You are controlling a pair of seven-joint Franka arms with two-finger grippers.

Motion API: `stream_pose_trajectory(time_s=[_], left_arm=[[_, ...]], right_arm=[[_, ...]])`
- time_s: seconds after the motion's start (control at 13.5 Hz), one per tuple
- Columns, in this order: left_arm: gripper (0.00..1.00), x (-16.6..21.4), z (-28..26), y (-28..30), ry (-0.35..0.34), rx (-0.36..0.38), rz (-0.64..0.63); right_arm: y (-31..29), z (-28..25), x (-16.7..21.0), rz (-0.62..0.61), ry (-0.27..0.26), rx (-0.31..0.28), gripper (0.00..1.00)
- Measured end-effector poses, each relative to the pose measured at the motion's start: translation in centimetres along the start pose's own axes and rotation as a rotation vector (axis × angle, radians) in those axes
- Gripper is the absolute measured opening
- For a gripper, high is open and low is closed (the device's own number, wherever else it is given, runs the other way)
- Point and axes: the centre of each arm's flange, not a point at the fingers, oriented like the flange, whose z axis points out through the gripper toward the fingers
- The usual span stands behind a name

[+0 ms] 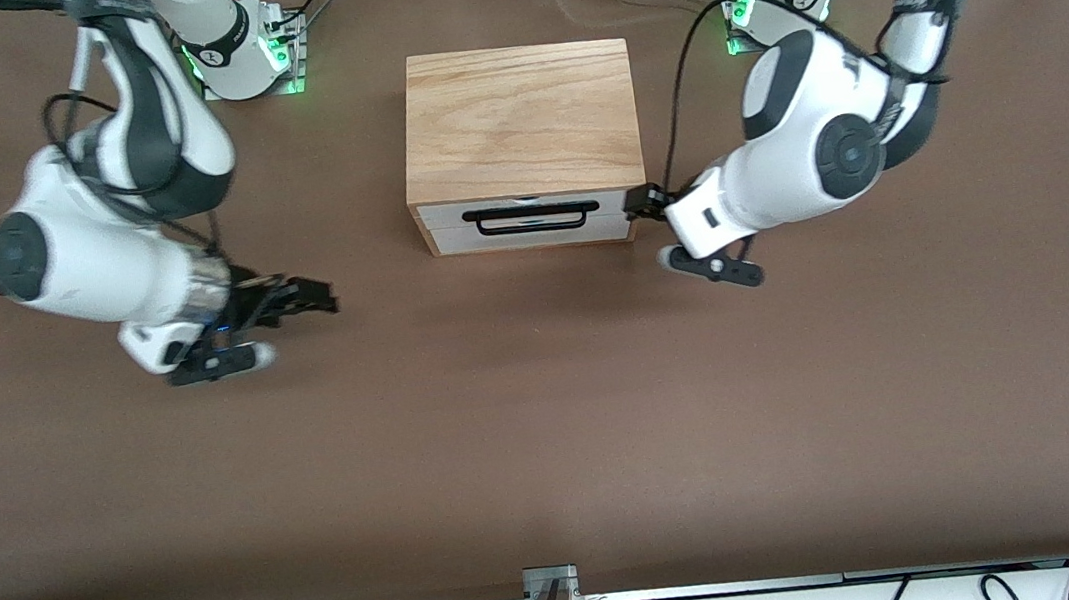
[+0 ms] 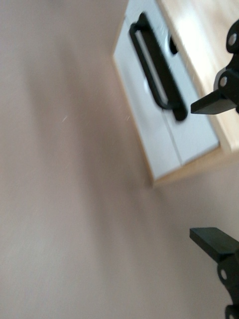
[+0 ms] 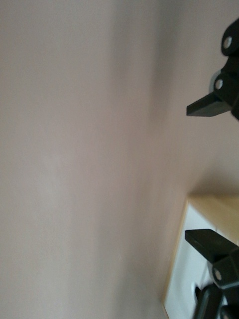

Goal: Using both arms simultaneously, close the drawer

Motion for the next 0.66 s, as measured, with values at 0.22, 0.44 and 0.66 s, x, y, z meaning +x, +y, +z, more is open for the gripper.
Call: stream_pose_trajectory(time_s=[0.22,0.44,0.66], left_arm=[[1.00,-0.1,-4.3,-4.1,0.076,0.138,0.001],[1.00,-0.6,-7.4,-6.5,0.127,0.213,-0.012],[1.00,-1.9,-11.6,-9.2,0.172,0.292,-0.021]], right_arm=[[2.6,-4.7,-1.0,-0.008,0.000,-0.085,1.00],[4.1,-8.7,-2.6,-0.047,-0.060,-0.094,1.00],[8.6,-11.6,-2.8,-0.081,-0.042,-0.101,1.00]])
